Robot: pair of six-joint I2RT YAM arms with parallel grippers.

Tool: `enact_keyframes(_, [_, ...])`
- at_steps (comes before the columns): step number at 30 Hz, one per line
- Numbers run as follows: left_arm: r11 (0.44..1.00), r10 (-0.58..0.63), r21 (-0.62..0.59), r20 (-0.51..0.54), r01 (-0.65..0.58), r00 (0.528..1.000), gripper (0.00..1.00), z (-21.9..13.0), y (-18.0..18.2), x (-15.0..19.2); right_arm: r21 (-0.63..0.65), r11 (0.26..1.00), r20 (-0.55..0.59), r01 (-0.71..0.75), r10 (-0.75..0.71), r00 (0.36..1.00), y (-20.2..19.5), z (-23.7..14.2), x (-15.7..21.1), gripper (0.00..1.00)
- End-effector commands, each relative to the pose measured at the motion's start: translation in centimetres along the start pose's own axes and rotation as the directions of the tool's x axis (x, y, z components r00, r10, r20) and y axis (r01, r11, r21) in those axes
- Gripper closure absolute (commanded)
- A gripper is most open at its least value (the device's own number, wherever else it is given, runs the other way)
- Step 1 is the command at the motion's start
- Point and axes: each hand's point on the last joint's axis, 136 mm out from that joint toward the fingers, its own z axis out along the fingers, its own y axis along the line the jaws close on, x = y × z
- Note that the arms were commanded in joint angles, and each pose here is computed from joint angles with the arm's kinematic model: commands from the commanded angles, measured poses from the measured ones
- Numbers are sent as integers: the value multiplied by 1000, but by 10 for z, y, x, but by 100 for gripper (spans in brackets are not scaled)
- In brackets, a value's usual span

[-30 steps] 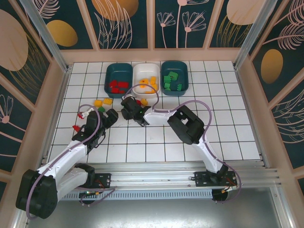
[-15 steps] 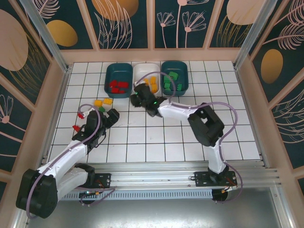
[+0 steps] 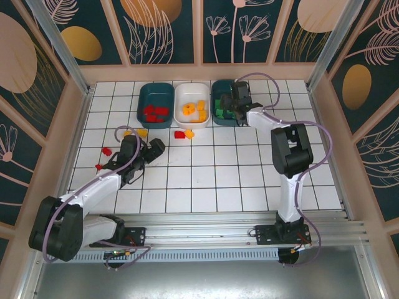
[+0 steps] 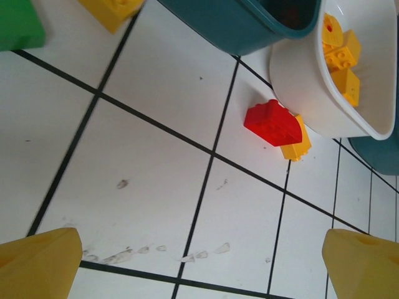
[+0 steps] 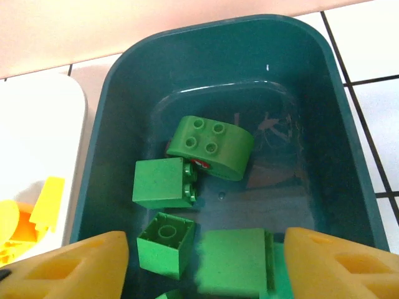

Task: Sort the legos into containers by color

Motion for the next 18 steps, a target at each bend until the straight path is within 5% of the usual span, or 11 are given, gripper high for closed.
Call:
enact_keyframes(1, [998, 44, 55, -17, -43, 999, 1, 5, -17, -5, -36, 999, 46, -4, 6, 999, 21, -26, -18, 29])
enact_keyframes(9, [950, 310, -27, -67, -312, 948, 2, 42, -49, -3, -115, 993, 80, -21, 31, 996, 40, -83, 17, 28])
enact_keyframes(18, [887, 423, -137, -139, -440, 896, 8, 111, -56, 3, -112, 992, 38, -58, 63, 997, 8, -120, 62, 28])
